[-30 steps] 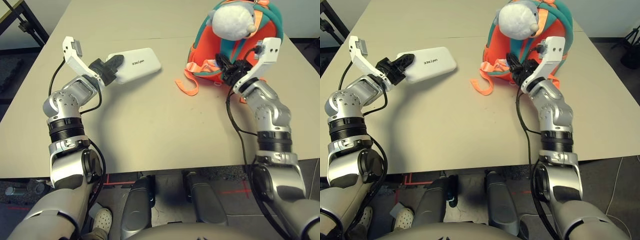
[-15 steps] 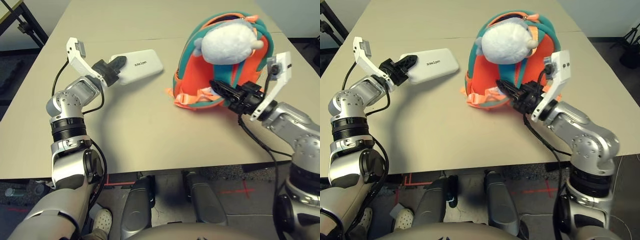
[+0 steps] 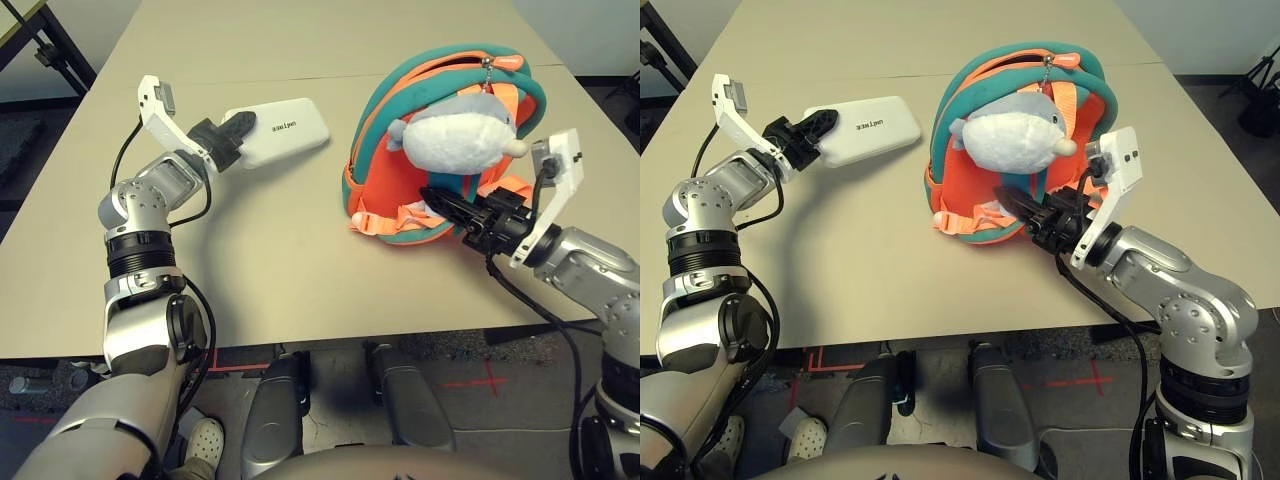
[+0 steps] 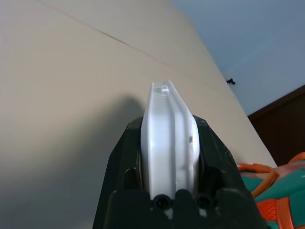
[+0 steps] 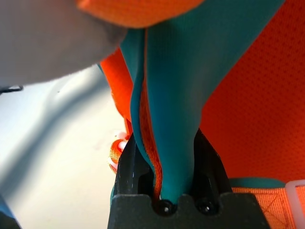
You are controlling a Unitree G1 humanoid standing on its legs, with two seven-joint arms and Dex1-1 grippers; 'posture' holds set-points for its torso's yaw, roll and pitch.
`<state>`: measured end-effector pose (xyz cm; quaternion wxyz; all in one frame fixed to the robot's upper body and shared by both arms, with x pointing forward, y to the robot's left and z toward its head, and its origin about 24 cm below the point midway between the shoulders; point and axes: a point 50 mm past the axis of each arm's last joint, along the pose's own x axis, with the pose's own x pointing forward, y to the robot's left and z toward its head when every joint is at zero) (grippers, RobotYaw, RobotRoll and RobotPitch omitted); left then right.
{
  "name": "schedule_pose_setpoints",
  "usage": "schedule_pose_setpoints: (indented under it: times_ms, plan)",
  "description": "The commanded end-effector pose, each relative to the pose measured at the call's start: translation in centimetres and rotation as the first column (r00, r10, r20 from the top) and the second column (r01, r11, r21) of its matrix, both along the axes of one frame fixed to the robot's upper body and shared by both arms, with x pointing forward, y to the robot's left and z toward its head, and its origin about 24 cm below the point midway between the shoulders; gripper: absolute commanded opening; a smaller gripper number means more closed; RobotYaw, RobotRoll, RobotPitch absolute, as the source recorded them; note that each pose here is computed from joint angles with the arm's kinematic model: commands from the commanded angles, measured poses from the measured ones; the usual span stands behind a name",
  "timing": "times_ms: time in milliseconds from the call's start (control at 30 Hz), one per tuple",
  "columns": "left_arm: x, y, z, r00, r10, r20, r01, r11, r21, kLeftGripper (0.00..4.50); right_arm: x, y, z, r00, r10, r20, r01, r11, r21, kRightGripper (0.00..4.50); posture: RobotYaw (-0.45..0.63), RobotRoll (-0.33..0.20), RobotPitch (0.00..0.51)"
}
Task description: Put the pencil case into the backpack and zip it.
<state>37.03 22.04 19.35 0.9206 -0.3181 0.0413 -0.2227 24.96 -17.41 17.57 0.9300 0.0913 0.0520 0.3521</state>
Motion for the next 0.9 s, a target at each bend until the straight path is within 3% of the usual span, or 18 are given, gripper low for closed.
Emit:
schedule_pose_setpoints:
  times_ms: [33,267,567,767,900]
  plan:
    - [-0.7,-0.2,4.1,0.981,-0.094,0.172,0.088,0.995,0.045,1.27,0.1,0.1,-1.6,0.998,0.011,-0.068,-0.014,0.999,-0.04,0.59,-0.18,0.0,0.178]
    - [-3.1,-0.8,9.3,0.875,-0.346,0.338,0.286,0.933,0.217,1.27,0.5,-0.5,-2.7,0.996,-0.012,-0.091,0.005,0.997,-0.073,0.59,-0.18,0.0,0.18]
    - [-5.7,-1.5,14.2,0.709,-0.554,0.437,0.423,0.829,0.365,1.27,1.1,-0.7,-3.5,0.995,-0.019,-0.099,0.01,0.996,-0.087,0.59,-0.17,0.0,0.182]
    - [-6.7,-1.6,14.9,0.632,-0.612,0.475,0.469,0.791,0.394,1.27,1.2,-0.7,-3.9,0.994,-0.019,-0.107,0.009,0.996,-0.092,0.59,-0.17,0.0,0.182]
    - [-6.7,-1.5,14.9,0.621,-0.627,0.47,0.486,0.778,0.397,1.27,1.3,-0.7,-4.0,0.994,-0.021,-0.11,0.011,0.996,-0.093,0.59,-0.18,0.0,0.178]
